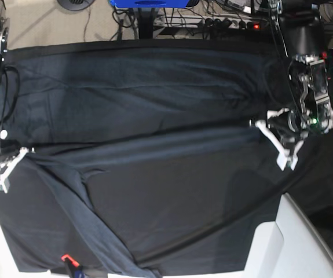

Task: Fold the T-shirt properly
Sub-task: 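Lift and fold the grasped sides with both grippers toward the collar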

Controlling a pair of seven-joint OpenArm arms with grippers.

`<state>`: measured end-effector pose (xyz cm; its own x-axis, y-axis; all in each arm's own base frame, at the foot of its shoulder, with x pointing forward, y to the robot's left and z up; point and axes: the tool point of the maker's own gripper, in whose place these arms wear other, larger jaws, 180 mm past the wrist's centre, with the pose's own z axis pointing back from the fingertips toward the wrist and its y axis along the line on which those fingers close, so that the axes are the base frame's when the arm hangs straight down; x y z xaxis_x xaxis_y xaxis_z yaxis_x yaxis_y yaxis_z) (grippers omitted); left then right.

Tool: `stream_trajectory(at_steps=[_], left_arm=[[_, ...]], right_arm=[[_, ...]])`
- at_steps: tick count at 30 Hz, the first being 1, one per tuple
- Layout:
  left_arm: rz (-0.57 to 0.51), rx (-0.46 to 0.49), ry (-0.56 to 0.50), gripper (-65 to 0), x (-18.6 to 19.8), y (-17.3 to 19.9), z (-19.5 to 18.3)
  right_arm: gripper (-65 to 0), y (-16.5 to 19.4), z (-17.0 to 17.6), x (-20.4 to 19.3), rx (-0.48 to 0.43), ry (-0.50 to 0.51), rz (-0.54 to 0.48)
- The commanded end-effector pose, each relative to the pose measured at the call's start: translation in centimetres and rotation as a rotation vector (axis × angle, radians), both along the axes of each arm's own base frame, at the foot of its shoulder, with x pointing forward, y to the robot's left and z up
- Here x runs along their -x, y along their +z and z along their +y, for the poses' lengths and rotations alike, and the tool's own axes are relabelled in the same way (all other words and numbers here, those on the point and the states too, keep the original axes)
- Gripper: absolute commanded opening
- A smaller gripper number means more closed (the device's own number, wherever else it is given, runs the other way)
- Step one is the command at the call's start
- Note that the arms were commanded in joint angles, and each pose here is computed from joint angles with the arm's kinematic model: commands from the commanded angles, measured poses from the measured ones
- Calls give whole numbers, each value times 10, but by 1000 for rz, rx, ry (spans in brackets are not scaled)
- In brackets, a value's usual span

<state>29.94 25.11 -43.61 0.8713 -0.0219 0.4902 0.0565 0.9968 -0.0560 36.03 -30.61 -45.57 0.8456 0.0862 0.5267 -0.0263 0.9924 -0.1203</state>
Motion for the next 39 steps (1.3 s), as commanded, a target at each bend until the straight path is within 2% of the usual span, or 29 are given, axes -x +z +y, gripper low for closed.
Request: stream_trajectory(at_steps=[1,15,27,31,39], left_arm=[[-59,-16,-6,-650,-12,16,4],[-39,-27,-13,-650,5,10,5],[-1,-36,-17,-650,25,0,7],[-27,-45,-27,-650,21,8,6],[-13,-45,-28,-650,26,4,5]], right_arm=[[-650,13,-11,-8,19,-12,-30],[-650,-13,0,31,9,-5,59],[-650,-17,-2,38,12,-5,73],[-650,-15,-15,42,-3,-67,57],[-650,-22,-18,55,-5,-76,80]])
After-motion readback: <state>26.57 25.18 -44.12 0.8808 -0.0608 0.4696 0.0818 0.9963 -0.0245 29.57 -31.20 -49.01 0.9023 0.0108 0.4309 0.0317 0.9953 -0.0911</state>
